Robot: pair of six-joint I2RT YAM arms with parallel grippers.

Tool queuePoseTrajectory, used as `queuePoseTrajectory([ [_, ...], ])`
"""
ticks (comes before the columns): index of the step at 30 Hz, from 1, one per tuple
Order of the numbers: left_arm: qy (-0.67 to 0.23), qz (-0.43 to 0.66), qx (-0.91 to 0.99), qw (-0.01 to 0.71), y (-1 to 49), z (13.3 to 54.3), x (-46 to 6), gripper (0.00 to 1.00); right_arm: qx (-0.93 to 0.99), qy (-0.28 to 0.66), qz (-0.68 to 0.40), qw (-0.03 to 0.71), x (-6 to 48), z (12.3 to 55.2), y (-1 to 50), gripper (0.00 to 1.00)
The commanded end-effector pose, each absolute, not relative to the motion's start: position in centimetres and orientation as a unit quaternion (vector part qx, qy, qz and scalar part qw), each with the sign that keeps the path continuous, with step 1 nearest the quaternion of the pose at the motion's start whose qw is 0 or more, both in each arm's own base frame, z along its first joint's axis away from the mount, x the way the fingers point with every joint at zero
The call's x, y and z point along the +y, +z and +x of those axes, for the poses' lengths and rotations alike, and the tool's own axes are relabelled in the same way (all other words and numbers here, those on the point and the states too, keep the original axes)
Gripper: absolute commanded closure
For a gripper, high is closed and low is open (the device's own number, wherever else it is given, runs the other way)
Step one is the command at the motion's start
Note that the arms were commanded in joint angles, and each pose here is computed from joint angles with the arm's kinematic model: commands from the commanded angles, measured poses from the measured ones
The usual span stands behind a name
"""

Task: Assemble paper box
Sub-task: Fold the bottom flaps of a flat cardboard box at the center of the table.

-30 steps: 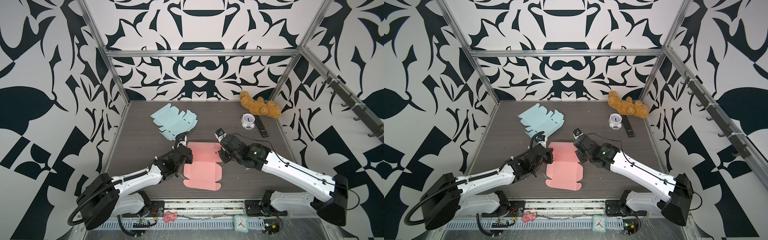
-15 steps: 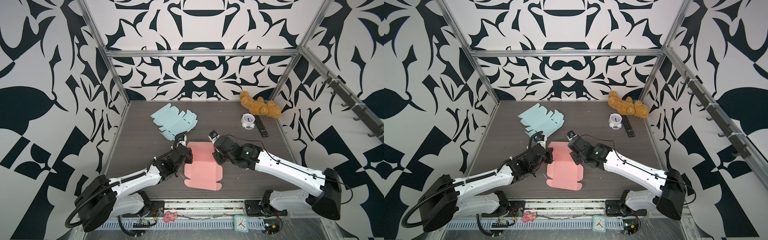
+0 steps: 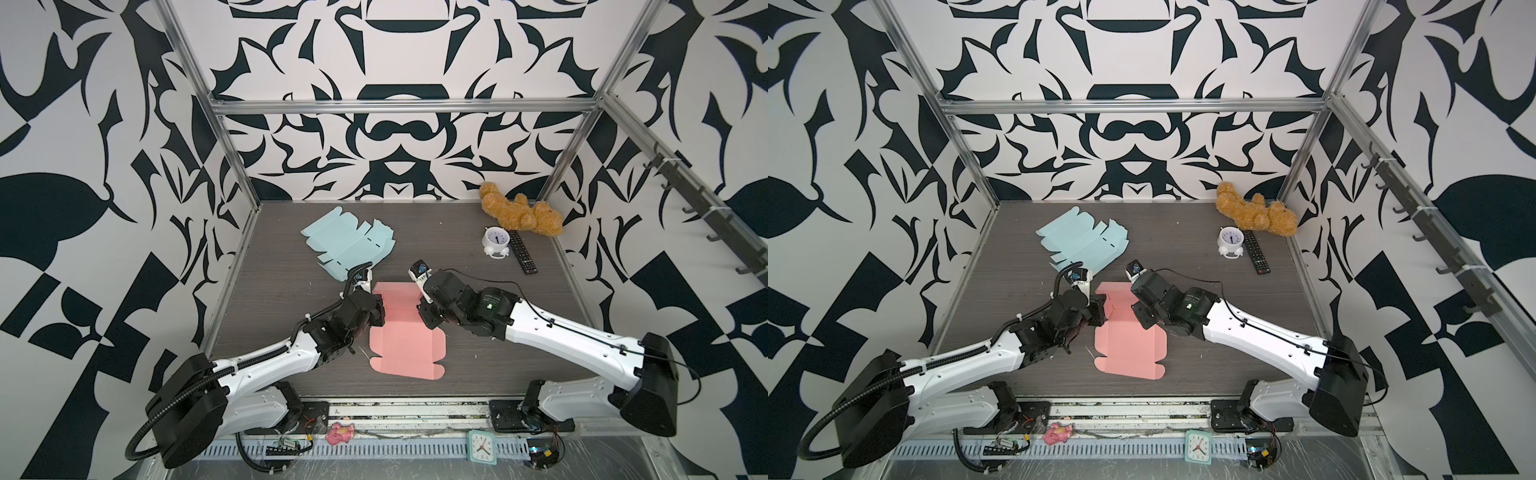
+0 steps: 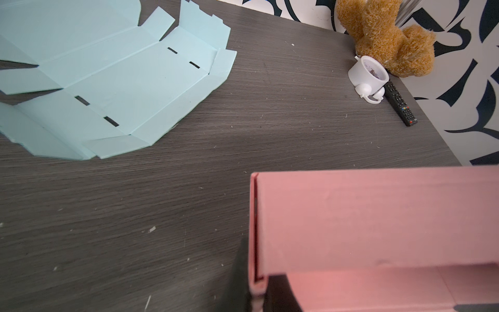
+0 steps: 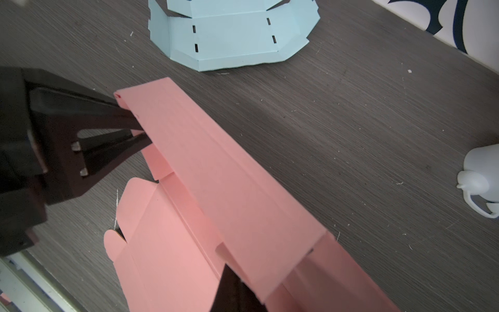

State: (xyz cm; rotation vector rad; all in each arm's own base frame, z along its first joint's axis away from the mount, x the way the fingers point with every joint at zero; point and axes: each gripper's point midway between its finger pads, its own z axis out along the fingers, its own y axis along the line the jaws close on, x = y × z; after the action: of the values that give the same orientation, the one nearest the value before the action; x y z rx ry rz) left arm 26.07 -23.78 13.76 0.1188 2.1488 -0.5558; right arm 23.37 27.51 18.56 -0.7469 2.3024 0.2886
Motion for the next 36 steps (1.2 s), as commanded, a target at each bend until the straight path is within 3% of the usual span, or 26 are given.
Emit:
queuePoseTrajectory([
  [1,-0.234,0.041,0.863,0.446,14.3,25.9,-23.5,0.93,0.871,0.15,-0.281,0.374,28.5,23.3,20.6,1.0],
  [14,-0.238,0.014,0.869,0.434,13.1,27.0,-22.3,0.95,0.869,0.198,-0.257,0.374,26.6,20.9,20.5,1.0],
  [23,-0.264,0.003,0.866,0.424,13.8,28.0,-21.4,0.96,0.849,0.257,-0.196,0.417,23.1,18.9,21.2,1.0],
  [36,-0.318,-0.022,0.853,0.413,15.4,27.8,-21.5,0.96,0.845,0.27,-0.138,0.44,22.4,19.8,19.7,1.0],
])
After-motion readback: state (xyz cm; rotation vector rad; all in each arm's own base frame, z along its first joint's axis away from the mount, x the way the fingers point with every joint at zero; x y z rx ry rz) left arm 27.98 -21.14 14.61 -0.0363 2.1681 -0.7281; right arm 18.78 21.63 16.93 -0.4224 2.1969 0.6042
